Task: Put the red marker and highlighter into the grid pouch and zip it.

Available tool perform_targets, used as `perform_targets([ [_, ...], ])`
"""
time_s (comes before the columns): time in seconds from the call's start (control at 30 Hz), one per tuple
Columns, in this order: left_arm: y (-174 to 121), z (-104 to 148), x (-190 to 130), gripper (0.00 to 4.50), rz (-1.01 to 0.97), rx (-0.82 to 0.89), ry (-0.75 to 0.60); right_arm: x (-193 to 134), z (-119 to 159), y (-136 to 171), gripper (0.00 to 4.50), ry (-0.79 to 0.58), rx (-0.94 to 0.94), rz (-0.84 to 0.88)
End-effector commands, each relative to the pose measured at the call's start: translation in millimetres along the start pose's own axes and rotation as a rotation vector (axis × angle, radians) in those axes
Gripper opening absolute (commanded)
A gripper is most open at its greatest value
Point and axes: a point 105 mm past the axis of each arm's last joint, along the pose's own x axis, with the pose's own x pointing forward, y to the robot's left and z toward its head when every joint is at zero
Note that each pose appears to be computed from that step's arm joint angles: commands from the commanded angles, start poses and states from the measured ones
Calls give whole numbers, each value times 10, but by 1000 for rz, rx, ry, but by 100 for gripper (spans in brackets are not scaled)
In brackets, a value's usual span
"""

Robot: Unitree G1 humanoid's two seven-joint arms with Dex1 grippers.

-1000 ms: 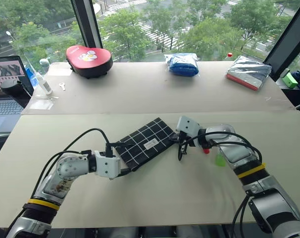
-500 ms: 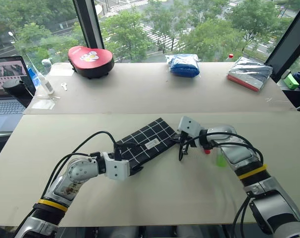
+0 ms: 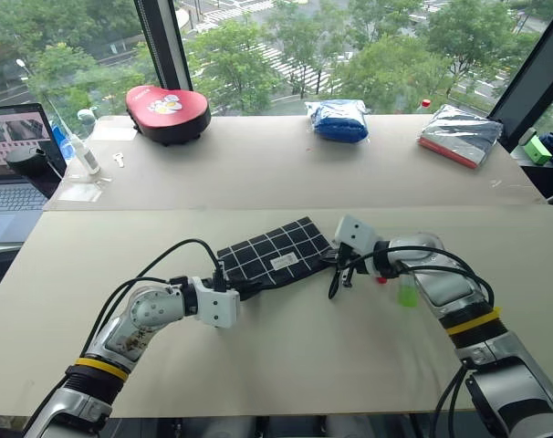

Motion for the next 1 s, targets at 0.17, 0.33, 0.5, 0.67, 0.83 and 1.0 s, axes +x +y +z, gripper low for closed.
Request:
perform_targets([
  [0.17,-102,-70,-73,0,-31,-122,23,-193,180,-396,147,-178,368,-149],
  [0.33,15,-44,-87,0,50,-172,6,-531,290,-388,318,-283,523,-90],
  [0.5,217,34,-40,0,169,-262,-40,-857,273,-444,318,-314,535,-125],
  [0.67,507,194,20,0,307,-386,-132,-773,148,-412,318,-198,464,-190],
  [0.83,641,240,-22,0,346,-420,-159,-496,139,-475,318,-179,486,-250],
  [1.0,590,202,-65,0,336,-426,-145,-415,183,-541,318,-177,470,-271],
])
